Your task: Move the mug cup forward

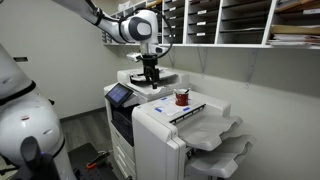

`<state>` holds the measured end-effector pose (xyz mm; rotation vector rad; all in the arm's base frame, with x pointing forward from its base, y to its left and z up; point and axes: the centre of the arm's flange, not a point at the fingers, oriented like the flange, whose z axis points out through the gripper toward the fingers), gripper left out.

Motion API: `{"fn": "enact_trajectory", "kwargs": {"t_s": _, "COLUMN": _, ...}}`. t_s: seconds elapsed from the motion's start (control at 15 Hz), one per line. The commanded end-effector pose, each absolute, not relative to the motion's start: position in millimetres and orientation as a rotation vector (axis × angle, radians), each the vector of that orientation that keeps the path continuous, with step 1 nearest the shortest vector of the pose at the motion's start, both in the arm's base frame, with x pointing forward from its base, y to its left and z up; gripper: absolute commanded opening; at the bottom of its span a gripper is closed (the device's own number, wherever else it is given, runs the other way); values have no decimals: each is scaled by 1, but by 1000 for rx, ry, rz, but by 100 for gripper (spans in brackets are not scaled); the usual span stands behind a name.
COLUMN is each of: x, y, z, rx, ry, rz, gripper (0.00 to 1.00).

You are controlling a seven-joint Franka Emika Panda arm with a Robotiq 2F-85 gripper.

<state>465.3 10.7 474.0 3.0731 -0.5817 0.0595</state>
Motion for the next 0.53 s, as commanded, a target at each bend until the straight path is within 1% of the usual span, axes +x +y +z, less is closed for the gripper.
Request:
{"fn": "enact_trajectory", "kwargs": {"t_s": 0.0, "x": 532, "y": -6, "z": 455, "rx": 3070, "ry": -881, "rz": 139, "gripper": 100}}
{"fn": "enact_trajectory", "kwargs": {"t_s": 0.27, "x": 601, "y": -33, "z": 438, "rx": 3020, "ry": -1220, "rz": 244, "gripper": 100}}
{"fn": "enact_trajectory", "kwargs": {"t_s": 0.47, "x": 646, "y": -36, "z": 431, "rx": 2944, "ry": -1469, "rz": 309, "gripper": 100}}
